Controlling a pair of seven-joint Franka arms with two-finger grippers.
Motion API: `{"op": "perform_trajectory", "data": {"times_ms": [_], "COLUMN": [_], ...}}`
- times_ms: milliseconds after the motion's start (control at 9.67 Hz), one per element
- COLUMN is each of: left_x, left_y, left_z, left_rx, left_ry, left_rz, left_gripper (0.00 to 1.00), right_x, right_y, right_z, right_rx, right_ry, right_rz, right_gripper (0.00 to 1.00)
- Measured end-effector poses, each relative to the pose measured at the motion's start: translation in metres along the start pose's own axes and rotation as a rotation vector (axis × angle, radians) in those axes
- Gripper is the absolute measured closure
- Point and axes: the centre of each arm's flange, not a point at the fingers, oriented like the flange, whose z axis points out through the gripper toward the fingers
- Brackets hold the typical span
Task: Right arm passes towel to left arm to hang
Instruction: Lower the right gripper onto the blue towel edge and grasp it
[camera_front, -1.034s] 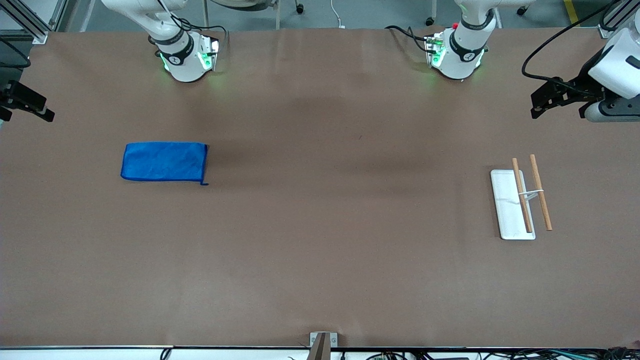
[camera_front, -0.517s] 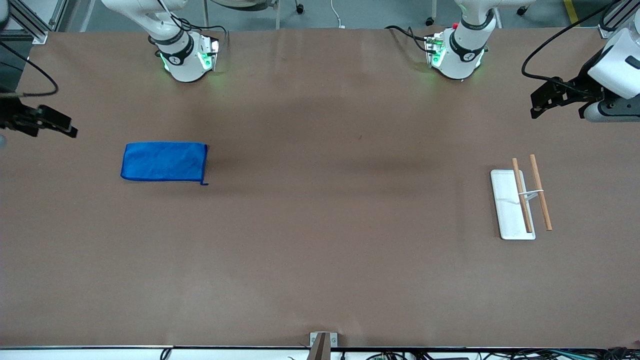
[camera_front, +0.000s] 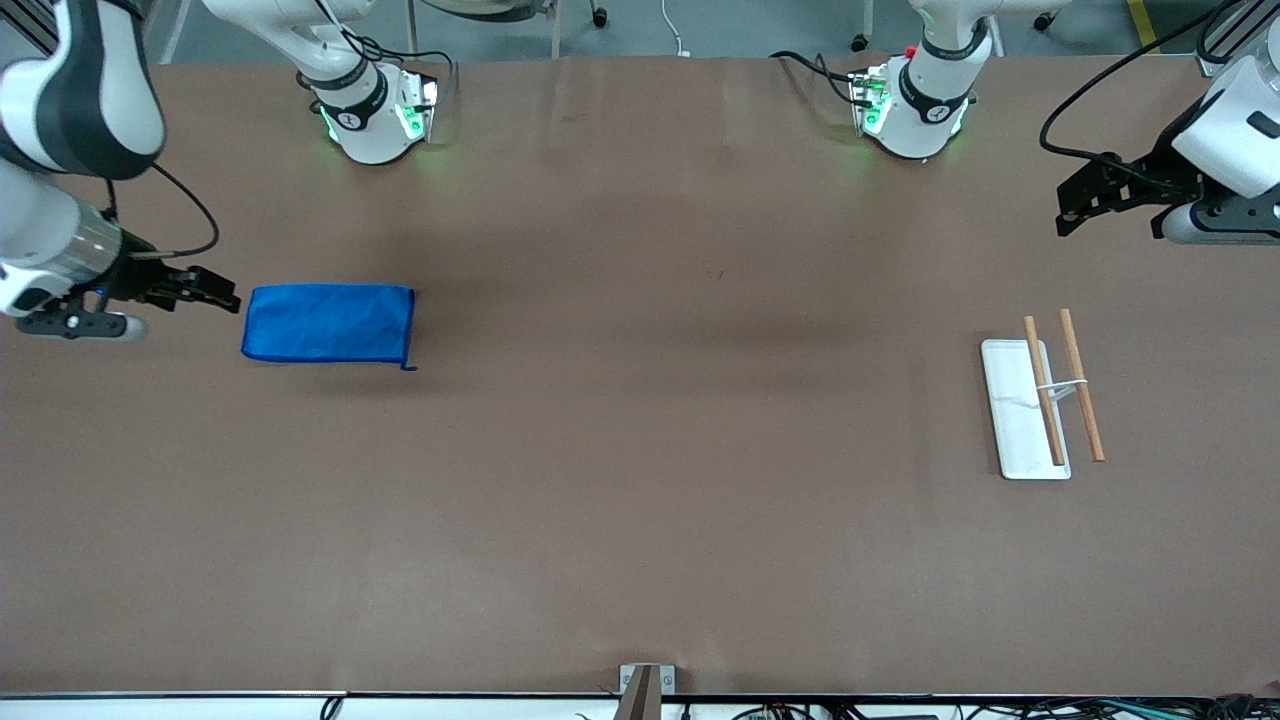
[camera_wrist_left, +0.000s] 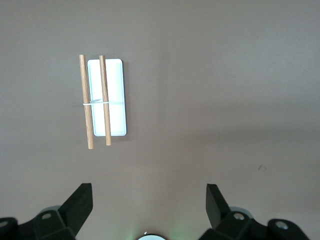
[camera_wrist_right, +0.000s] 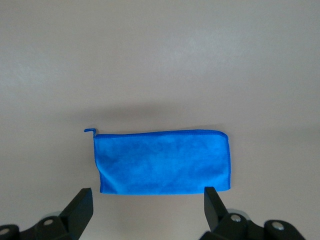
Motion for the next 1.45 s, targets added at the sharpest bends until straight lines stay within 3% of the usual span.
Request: {"op": "perform_trajectory", "data": {"times_ms": [931, 1241, 1448], "left_x": [0.001, 0.002, 0.002], "left_y": [0.002, 0.002, 0.004], "left_z": [0.002, 0.003, 0.003], "left_rx": [0.0, -0.001, -0.001], "left_ry": [-0.003, -0.006, -0.006], "left_rz": [0.008, 0.009, 0.012], "left_gripper": [0.0, 0.0, 0.0], "right_x": [-0.056, -0.065, -0.067], "right_y": [0.01, 0.017, 0.016], "right_z": [0.185, 0.249, 0.258], "right_rx": [-0.035, -0.059, -0.06], "right_ry": [0.065, 0.037, 0.021], "right_rz": [-0.082, -0.089, -0.094], "right_gripper": [0.02, 0.03, 0.04]}}
